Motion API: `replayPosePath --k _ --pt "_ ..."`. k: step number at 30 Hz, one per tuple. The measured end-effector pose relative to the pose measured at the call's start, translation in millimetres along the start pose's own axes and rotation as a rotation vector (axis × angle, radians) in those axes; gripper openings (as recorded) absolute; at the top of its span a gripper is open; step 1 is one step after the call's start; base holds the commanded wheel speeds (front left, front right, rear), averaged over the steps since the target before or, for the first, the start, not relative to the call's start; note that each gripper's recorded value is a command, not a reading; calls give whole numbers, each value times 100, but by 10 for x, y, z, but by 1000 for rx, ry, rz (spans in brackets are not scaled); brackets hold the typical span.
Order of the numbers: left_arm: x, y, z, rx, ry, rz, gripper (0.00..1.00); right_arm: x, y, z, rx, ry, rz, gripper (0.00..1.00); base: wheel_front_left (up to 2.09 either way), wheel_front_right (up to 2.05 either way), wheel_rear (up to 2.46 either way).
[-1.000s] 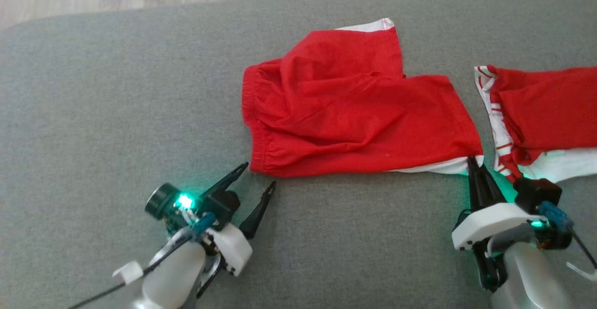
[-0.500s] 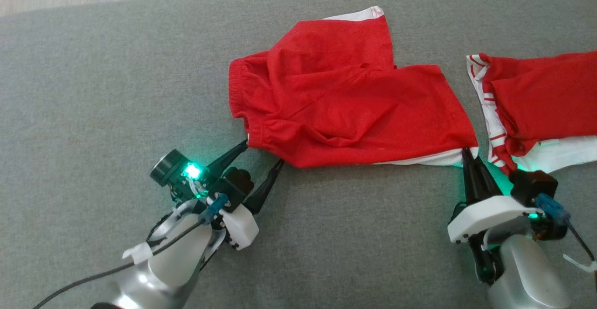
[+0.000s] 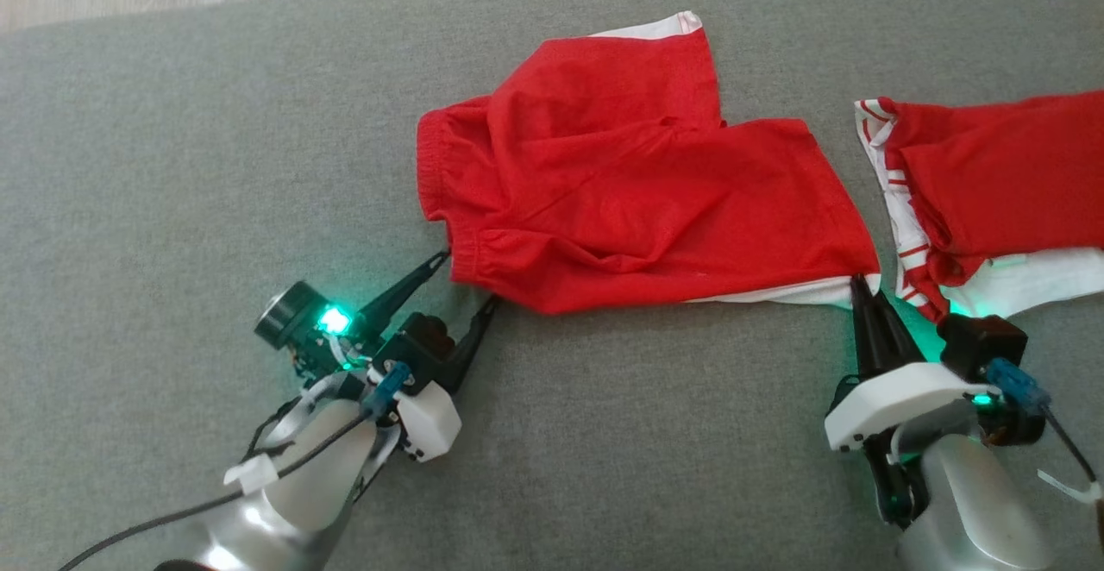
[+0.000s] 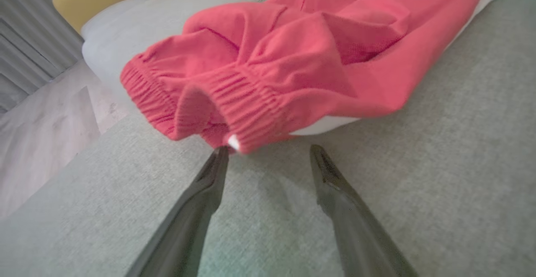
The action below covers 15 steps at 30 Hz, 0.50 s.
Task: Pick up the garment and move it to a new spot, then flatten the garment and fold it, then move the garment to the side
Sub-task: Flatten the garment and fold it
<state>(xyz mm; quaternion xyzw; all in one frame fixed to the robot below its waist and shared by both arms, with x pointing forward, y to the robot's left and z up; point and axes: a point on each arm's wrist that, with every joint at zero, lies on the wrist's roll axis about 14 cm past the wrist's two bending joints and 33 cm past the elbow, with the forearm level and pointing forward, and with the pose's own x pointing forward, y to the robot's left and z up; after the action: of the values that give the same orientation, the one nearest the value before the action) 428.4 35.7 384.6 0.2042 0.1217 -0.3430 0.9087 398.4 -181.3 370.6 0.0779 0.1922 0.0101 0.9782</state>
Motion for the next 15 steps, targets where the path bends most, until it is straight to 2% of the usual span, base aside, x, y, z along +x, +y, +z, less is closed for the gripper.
replayPosePath --k 9,15 --pt "-51 152 -15 -3 11 75 100 -24 11 1 0 1 2 0 0 0 0" --pt "-60 -13 102 10 -26 -13 100 -30 35 10 -2 -1 9 0 0 0 0"
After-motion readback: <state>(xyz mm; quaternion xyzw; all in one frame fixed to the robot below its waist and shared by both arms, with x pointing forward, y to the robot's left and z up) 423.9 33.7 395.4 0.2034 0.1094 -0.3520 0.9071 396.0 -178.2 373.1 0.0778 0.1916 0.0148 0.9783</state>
